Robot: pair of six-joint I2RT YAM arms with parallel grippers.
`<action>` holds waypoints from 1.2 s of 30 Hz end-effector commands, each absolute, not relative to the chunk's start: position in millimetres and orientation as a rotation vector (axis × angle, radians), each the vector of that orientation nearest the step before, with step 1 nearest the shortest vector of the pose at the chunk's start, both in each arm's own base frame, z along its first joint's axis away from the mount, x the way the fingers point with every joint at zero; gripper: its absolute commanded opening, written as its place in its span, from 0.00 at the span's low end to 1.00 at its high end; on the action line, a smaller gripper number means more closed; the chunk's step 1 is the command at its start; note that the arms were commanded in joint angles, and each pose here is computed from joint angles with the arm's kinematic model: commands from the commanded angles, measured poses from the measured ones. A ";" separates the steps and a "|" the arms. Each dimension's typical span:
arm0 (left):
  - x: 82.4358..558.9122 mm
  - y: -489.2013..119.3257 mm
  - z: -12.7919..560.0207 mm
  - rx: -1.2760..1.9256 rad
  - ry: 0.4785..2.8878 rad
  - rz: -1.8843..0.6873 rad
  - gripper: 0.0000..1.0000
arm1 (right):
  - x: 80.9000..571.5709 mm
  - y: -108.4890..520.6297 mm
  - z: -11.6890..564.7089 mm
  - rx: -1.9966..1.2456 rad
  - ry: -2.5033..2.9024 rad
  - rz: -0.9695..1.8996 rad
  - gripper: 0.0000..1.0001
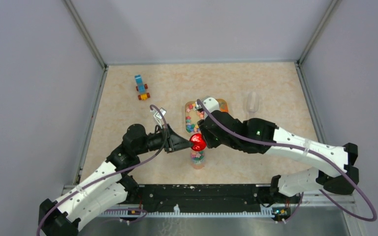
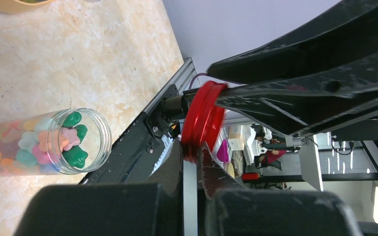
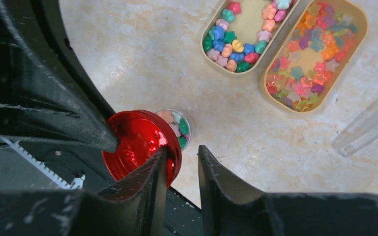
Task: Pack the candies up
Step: Adjust the box lid.
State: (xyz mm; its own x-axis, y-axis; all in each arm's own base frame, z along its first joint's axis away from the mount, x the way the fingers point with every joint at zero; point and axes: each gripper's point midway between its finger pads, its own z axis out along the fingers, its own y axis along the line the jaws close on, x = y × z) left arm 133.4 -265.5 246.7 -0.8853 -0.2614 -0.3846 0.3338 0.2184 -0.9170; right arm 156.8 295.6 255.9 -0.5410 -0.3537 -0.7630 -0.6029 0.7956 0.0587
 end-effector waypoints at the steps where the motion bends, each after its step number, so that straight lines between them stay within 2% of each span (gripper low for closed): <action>1: 130.4 -265.7 259.3 0.110 1.970 -1.739 0.00 | 156.6 283.9 290.3 -0.682 2.073 0.468 0.31; 7: 131.0 -265.3 254.4 0.094 1.981 -1.739 0.00 | 150.5 277.8 304.2 -0.809 1.927 0.504 0.39; 20: 127.5 -263.1 250.8 0.134 1.984 -1.716 0.00 | 108.1 294.8 312.7 -1.217 1.570 0.494 0.38; 25: 122.8 -260.4 246.0 0.230 2.035 -1.641 0.00 | 77.0 296.8 307.2 -1.524 1.231 0.398 0.36; 36: 89.2 -250.0 243.5 0.492 2.127 -1.612 0.00 | 52.1 290.0 311.4 -1.865 0.799 0.300 0.39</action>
